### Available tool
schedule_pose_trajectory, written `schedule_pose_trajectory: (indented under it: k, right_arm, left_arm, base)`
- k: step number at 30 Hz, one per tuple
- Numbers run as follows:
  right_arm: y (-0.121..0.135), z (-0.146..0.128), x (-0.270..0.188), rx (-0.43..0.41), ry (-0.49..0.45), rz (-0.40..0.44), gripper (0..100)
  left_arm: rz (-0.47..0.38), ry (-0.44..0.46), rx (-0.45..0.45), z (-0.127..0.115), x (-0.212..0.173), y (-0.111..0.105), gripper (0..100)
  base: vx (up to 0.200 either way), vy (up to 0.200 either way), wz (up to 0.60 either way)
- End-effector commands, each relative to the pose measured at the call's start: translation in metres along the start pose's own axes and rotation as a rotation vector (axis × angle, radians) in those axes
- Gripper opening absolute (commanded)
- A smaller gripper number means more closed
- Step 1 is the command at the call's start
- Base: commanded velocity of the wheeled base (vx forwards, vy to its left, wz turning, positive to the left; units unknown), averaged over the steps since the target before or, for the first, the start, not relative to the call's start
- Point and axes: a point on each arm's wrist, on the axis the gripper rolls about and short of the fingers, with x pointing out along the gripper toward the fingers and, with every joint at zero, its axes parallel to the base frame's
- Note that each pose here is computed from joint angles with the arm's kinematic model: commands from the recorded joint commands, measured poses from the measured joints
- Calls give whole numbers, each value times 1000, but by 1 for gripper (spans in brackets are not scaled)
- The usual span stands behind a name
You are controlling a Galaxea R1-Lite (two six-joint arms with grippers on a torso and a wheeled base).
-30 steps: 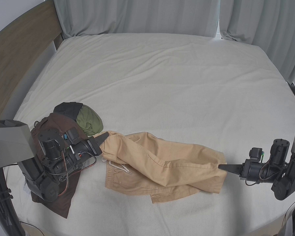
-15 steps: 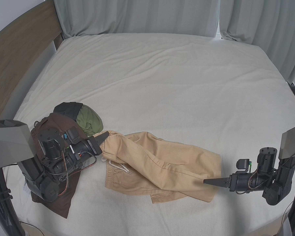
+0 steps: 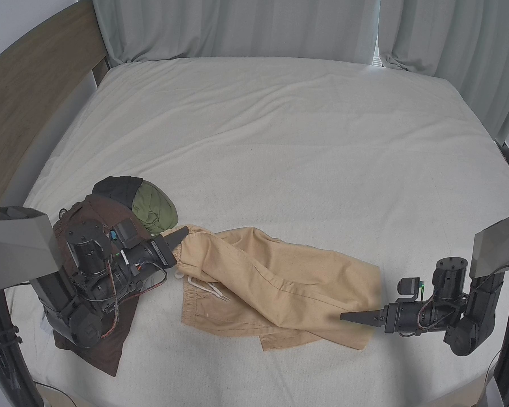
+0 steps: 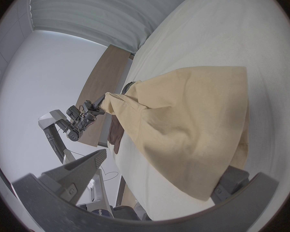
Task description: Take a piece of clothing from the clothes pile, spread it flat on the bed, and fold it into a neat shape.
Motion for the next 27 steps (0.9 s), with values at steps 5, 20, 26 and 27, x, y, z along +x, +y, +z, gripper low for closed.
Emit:
schedule_pose_trajectory:
  k: [5,20,26,27]
  right_arm:
    - [5,-1,6,-12,12,18,100]
    - [4,2,12,-25,-26,-36,0]
    - [6,3,10,-31,-30,-34,0]
    - [7,3,9,-32,-31,-33,0]
  left_arm:
    - [-1,-4,1,1,0,0,0]
    - [-1,-4,1,1,0,0,0]
    - [3,3,-2,-1,0,1,0]
    - [3,3,-2,-1,0,1,0]
  base:
    - [0,0,0]
    - [0,0,0]
    - [0,0,0]
    - [0,0,0]
